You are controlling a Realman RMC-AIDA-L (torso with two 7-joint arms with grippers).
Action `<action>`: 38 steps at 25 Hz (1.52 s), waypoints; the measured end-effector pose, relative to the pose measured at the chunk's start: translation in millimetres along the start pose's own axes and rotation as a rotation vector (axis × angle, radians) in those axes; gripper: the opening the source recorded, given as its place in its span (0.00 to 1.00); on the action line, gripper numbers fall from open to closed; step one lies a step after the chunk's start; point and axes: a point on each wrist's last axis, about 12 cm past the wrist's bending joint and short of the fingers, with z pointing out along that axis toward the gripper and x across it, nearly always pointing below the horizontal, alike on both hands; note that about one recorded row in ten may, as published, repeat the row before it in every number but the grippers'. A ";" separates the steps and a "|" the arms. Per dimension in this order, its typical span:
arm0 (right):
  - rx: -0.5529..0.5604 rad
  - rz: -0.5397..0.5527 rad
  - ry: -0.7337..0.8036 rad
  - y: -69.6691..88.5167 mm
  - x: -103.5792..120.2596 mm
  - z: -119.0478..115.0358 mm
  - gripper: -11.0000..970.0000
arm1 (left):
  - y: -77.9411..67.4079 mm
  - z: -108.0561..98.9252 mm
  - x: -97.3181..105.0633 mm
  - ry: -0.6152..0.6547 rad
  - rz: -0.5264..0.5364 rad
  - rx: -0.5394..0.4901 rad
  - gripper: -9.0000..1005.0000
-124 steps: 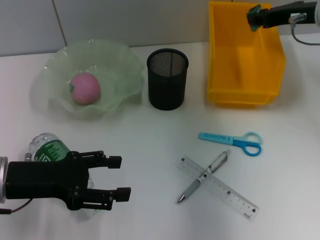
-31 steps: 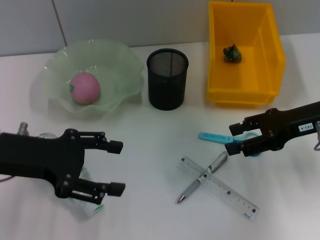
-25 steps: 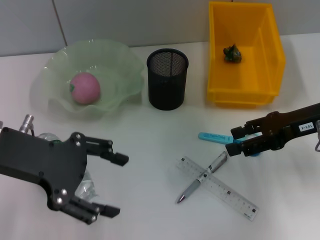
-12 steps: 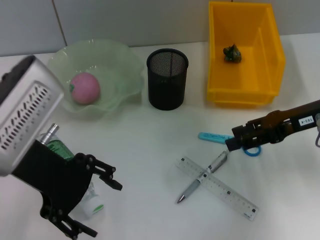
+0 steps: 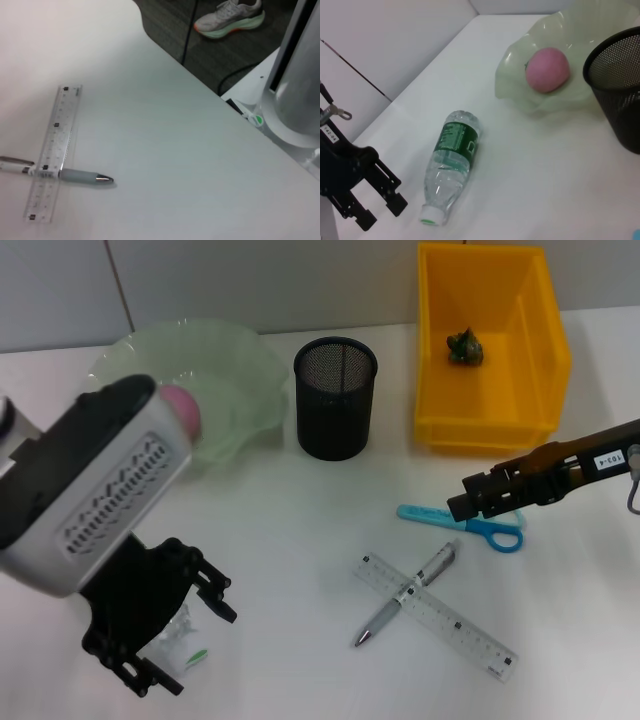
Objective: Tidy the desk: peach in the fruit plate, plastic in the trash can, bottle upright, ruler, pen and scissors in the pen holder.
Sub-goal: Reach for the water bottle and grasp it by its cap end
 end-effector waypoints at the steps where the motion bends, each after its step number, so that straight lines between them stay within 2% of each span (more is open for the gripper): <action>1: 0.002 0.000 -0.001 -0.2 -0.2 -0.3 0.76 | 1.5 1.4 -0.1 0.005 0.002 0.004 0.76; 7: 0.010 -0.006 -0.006 -1.2 -2.0 -2.9 0.76 | 11.5 23.2 4.0 0.069 0.008 0.037 0.74; 15: 0.013 -0.005 -0.010 -2.0 -0.5 -4.6 0.76 | 12.8 32.8 6.9 0.095 0.007 0.051 0.74; 17: 0.011 -0.001 -0.007 -2.2 0.8 -4.2 0.76 | 14.7 41.1 10.5 0.128 0.007 0.052 0.74; 38: 0.002 0.002 0.001 -1.3 2.5 -0.8 0.76 | 16.8 49.4 12.1 0.198 0.024 0.081 0.74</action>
